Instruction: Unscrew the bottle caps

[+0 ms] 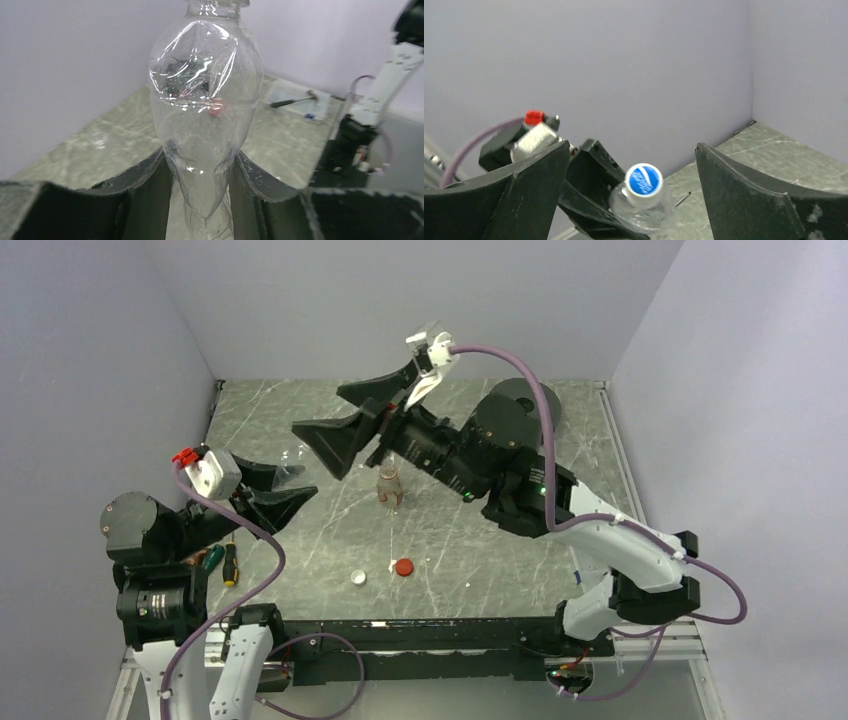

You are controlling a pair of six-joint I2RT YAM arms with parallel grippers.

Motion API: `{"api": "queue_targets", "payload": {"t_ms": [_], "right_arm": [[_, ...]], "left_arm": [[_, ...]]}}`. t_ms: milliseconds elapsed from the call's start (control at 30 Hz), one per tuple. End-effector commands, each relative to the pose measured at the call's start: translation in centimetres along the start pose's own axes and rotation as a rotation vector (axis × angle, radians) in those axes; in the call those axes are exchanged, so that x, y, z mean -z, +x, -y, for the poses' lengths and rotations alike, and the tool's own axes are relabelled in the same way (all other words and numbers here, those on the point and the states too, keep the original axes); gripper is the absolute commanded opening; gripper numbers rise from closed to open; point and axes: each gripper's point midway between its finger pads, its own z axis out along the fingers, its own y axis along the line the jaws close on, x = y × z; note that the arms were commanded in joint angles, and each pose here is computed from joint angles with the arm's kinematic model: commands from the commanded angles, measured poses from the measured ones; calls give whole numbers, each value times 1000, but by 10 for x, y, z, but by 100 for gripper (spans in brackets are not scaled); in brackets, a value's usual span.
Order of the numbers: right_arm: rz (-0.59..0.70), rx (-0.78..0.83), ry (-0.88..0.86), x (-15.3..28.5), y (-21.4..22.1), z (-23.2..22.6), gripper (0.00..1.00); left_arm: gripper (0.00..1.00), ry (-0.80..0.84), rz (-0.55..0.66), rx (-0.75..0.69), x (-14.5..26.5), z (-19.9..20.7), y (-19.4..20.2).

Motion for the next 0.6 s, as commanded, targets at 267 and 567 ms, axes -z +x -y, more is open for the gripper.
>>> {"api": "queue_targets", "payload": {"t_ms": [267, 567], "right_arm": [[-75, 23, 322, -20, 28, 26, 77], [-73, -16, 277, -29, 35, 17, 38]], "left_arm": [[17, -237, -30, -214, 14, -38, 7], [17, -244, -35, -209, 14, -41, 11]]}}
